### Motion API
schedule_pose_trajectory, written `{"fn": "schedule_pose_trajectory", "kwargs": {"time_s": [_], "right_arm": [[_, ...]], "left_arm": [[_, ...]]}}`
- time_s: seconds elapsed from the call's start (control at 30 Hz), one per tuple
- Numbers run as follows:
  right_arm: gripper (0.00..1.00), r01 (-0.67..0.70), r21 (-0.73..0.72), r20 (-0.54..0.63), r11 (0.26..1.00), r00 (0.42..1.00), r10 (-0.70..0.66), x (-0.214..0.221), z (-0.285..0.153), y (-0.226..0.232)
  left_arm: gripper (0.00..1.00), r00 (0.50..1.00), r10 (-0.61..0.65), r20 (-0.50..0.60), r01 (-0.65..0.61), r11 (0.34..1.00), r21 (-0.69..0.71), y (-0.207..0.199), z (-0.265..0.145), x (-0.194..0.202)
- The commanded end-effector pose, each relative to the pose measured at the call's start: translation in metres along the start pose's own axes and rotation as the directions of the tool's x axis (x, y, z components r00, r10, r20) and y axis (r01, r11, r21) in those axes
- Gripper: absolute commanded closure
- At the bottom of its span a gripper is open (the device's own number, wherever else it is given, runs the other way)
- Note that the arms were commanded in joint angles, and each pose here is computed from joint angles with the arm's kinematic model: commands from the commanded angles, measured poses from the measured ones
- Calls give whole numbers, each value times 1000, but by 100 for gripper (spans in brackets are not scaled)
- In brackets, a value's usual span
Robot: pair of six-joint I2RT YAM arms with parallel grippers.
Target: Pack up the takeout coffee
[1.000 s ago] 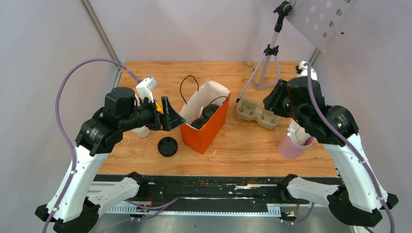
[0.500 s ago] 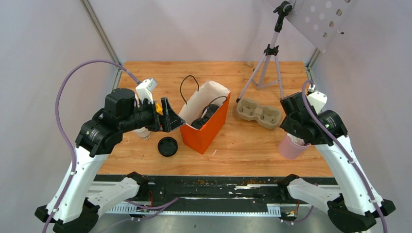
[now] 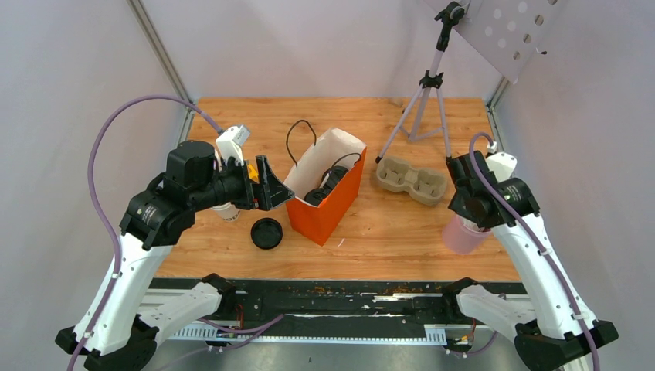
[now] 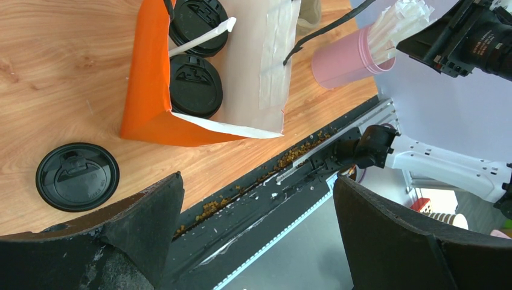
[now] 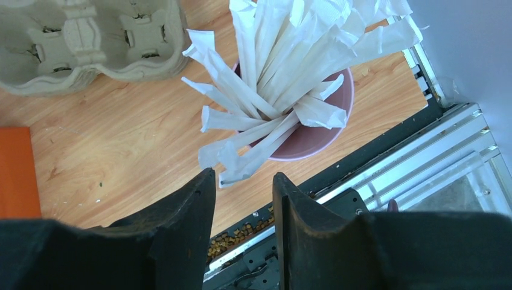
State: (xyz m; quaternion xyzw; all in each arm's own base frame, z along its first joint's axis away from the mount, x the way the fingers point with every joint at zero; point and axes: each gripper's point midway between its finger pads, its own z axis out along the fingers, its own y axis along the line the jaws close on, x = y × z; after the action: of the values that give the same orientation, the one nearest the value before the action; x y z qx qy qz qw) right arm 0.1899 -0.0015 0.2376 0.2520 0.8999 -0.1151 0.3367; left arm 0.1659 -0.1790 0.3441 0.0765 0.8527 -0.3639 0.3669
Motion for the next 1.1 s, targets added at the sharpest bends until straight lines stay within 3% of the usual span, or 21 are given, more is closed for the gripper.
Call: {"fn": "schedule_pose_trajectory", "kwargs": {"time_s": [0.0,0.23,0.57,0.8,1.07], "right_arm": [[59,7,-36,63,999,998,-4,-13,5,2],[69,1,-14,65,1000,998,0,-13,7,-6],[100,5,-2,64,1000,998,-5,-14,2,-13],[100,19,64,131,998,991,-27,-37,-20,-35],[100,45,-11,252,999,967,-41,-82,-66,-41]], "left_arm": [[0,999,29,17,-29,999,13,-3,-1,-3],[0,999,29,17,-29,999,15,-3,-1,-3],[0,999,28,16,-29,999,17,-3,-1,-3],[0,1000,23,12,-23,1000,8,-1,1,-2],[0,1000,3,-19,-4,1000,-5,8,10,9]]}}
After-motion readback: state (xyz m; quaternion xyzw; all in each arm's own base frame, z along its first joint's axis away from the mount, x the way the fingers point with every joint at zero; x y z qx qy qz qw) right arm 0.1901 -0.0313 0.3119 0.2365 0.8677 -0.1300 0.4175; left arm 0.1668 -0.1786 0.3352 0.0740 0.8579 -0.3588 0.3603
